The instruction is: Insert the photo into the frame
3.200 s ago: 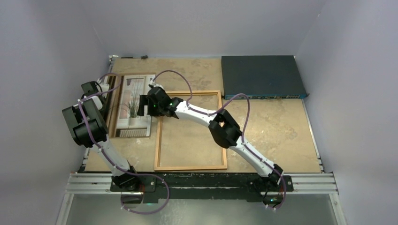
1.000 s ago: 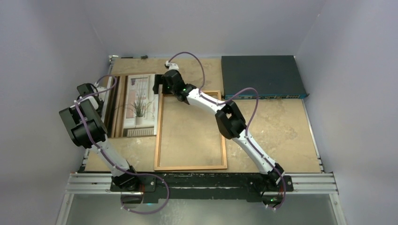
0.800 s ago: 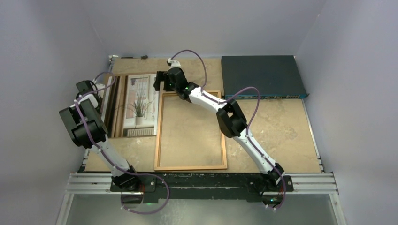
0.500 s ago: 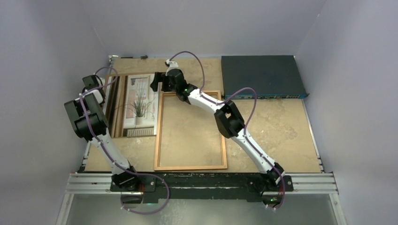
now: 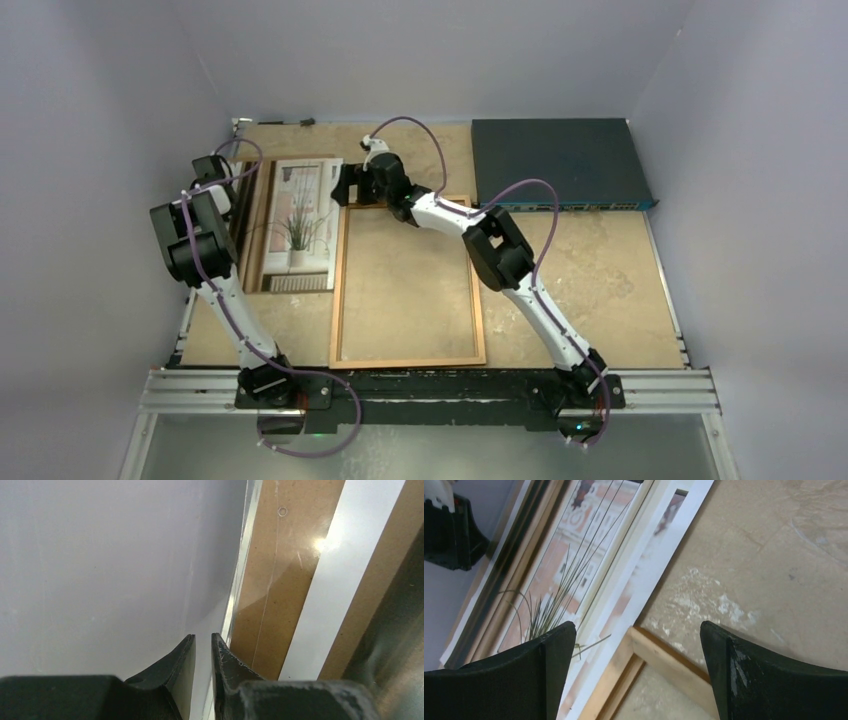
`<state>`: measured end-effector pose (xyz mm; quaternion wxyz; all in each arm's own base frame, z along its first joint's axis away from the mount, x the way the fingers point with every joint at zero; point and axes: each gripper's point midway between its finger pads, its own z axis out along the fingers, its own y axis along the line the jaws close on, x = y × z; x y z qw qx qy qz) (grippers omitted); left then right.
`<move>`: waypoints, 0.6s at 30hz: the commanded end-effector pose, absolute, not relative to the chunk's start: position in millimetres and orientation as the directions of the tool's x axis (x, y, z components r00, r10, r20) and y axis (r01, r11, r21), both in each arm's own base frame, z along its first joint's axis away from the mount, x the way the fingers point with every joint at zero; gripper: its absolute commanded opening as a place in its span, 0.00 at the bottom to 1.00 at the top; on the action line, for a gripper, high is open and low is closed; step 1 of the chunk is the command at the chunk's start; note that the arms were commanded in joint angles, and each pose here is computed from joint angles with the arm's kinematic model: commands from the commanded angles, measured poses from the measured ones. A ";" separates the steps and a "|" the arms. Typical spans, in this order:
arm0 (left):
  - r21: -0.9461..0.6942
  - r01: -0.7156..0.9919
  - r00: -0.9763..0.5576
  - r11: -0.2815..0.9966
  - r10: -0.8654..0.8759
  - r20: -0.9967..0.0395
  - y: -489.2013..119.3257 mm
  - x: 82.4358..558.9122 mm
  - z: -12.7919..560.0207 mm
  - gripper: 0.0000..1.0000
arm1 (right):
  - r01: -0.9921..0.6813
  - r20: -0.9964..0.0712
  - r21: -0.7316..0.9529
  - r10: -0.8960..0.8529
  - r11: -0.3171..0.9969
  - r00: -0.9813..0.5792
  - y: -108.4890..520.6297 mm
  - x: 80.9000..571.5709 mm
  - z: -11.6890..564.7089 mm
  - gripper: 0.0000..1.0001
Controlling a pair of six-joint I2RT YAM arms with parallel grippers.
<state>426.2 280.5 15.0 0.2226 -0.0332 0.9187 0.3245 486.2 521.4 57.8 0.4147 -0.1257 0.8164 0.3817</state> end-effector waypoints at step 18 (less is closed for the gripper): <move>0.524 -0.243 -0.862 0.816 0.066 -0.503 279.7 470.3 13.8 0.14 | -0.443 -0.697 0.601 0.165 0.665 -0.698 519.0 512.3 55.9 0.99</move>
